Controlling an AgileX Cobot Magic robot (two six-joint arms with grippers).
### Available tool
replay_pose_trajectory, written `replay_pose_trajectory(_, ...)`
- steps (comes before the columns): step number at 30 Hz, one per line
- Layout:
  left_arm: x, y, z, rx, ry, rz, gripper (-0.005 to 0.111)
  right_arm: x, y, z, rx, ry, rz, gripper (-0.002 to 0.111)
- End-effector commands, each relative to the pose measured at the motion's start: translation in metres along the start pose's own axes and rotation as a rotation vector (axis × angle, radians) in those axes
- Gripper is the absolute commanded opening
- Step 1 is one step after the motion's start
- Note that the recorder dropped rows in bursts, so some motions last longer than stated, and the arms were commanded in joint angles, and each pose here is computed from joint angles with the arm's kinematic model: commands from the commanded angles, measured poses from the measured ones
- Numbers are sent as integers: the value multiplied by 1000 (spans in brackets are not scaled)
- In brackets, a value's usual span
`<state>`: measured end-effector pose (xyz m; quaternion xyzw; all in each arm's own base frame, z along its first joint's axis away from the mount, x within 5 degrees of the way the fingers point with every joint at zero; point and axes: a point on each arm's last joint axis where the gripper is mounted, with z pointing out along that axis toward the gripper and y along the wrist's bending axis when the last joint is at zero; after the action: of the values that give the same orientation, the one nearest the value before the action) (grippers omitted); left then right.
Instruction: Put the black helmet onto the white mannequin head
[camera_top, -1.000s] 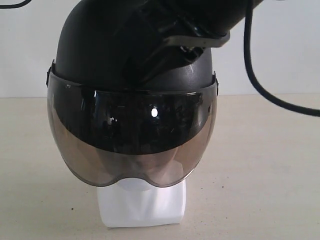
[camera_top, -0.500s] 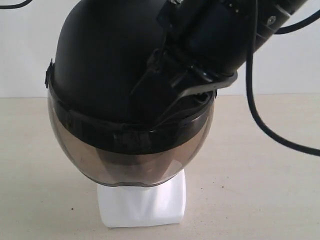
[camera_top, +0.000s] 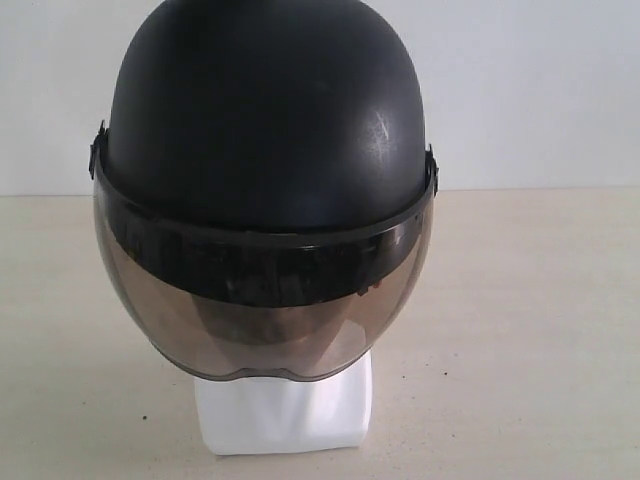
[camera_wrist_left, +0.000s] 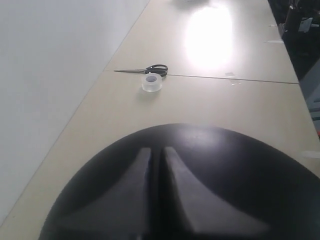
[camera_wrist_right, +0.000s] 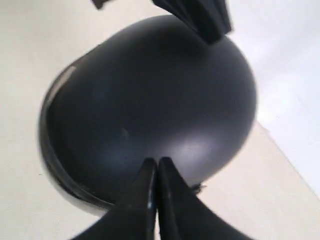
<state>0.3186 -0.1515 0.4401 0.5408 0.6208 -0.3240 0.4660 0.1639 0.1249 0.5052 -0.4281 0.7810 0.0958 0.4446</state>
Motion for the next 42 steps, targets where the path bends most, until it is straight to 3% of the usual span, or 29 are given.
replay_pose_trajectory(1,-13,-7,-43,-114,3,0,4,10,-7,-44,166,-49,19,0)
replay_pose_trajectory(5,-34,-34,-97,-285,29,48,4,44,7,-101,233,-147,94,0)
replay_pose_trajectory(8,-40,-60,-110,-346,41,74,4,79,22,-124,252,-219,98,0)
replay_pose_trajectory(16,-18,-112,-124,-518,-18,49,4,138,48,-139,302,-483,78,0)
replay_pose_trajectory(26,48,-173,-115,-573,-147,-49,4,182,68,-78,233,-624,70,0)
replay_pose_trajectory(30,93,-203,-109,-640,-217,-92,4,199,72,-37,202,-641,131,0)
replay_pose_trajectory(33,126,-211,-100,-667,-191,-144,4,206,73,-25,189,-651,168,0)
replay_pose_trajectory(36,161,-219,-90,-674,-224,-272,4,211,75,-17,168,-627,209,0)
replay_pose_trajectory(38,164,-221,-89,-674,-288,-338,4,211,75,-17,152,-627,244,0)
replay_pose_trajectory(42,163,-221,-88,-660,-303,-361,4,211,75,-17,151,-627,246,0)
